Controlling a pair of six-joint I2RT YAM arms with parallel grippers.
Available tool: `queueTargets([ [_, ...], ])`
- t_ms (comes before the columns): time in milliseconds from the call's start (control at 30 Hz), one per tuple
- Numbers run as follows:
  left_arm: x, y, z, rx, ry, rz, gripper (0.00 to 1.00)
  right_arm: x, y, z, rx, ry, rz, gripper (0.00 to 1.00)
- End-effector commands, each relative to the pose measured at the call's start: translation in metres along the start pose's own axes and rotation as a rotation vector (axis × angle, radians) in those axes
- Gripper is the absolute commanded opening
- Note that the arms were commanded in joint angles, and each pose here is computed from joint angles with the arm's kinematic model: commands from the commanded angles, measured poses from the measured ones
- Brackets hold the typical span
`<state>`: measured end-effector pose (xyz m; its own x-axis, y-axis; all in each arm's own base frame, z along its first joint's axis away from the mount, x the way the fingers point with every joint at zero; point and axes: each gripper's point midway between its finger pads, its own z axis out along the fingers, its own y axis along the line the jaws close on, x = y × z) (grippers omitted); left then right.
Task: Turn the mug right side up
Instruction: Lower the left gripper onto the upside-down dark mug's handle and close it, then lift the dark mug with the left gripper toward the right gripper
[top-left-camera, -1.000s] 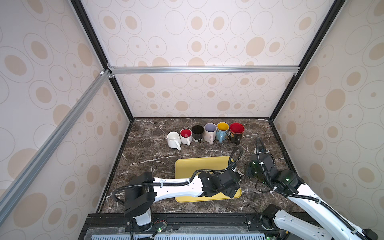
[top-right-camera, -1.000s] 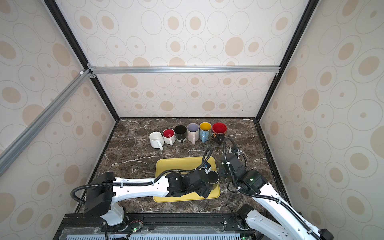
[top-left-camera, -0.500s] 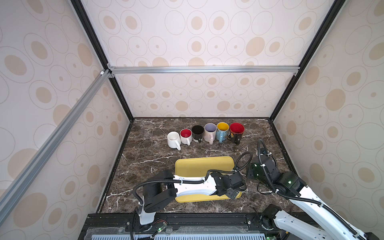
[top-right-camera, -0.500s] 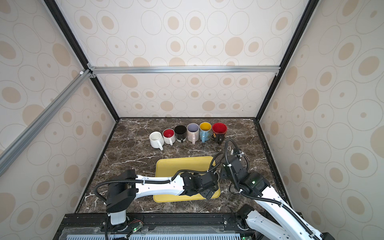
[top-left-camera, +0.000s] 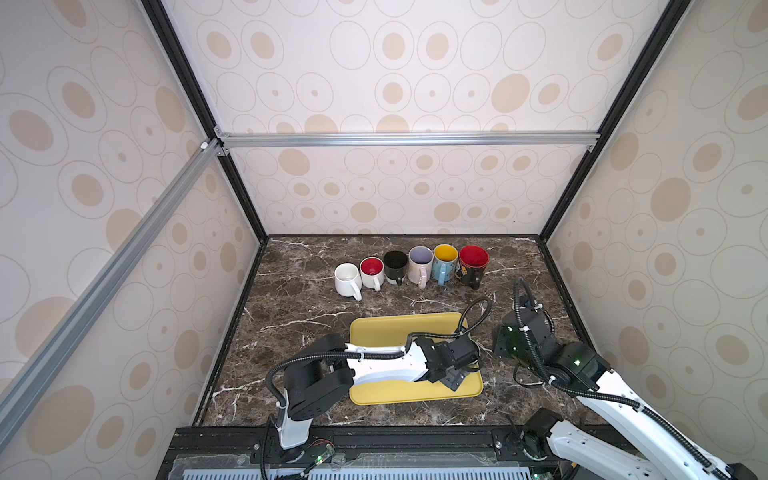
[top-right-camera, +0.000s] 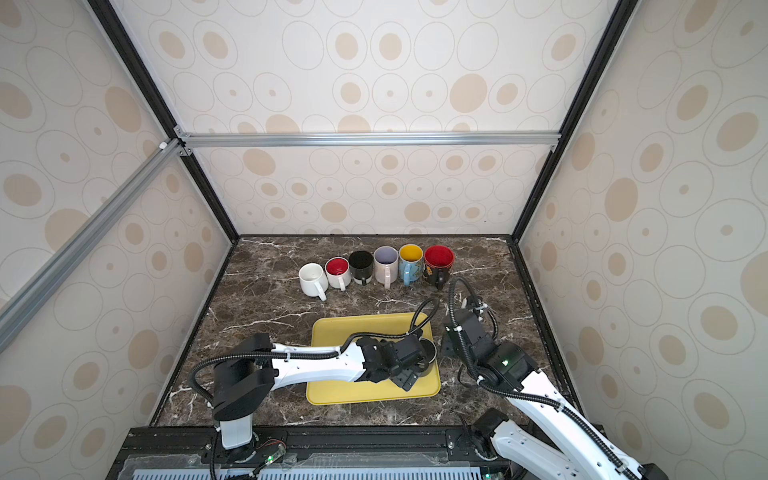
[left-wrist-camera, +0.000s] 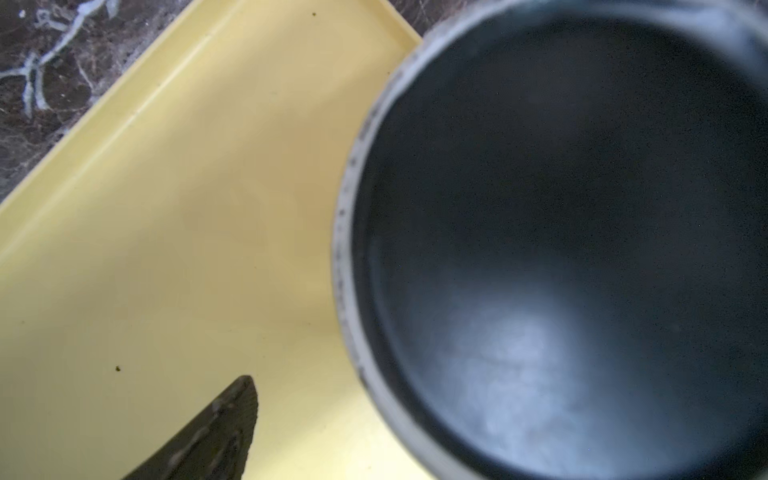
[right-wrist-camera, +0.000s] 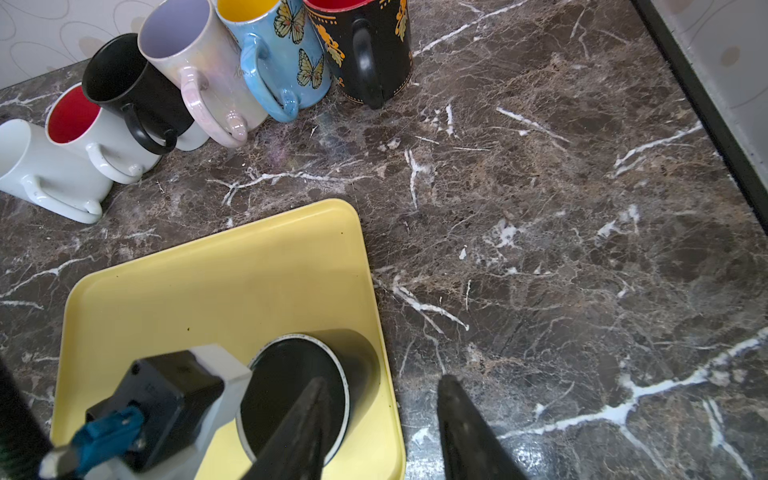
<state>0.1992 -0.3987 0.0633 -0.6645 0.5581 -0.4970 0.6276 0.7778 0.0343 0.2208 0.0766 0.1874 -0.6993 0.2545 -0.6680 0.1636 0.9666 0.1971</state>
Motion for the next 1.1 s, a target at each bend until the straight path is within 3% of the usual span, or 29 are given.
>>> queueTargets([
  [0, -0.02, -0.002, -0.013, 0.029, -0.053, 0.005, 0.9, -0.003, -0.001, -0.002, 0.007, -0.006, -0.002, 0.45],
  [300, -0.028, -0.018, -0.024, 0.136, -0.063, 0.003, 0.75, 0.002, -0.001, -0.001, -0.011, 0.005, 0.016, 0.45],
  [767, -0.038, -0.009, -0.023, 0.104, -0.074, -0.011, 0.46, 0.005, -0.002, 0.0, -0.018, 0.0, 0.032, 0.43],
  [1067, -0.038, -0.009, -0.017, 0.094, -0.066, 0.005, 0.37, 0.005, -0.002, 0.0, -0.028, -0.005, 0.037, 0.42],
])
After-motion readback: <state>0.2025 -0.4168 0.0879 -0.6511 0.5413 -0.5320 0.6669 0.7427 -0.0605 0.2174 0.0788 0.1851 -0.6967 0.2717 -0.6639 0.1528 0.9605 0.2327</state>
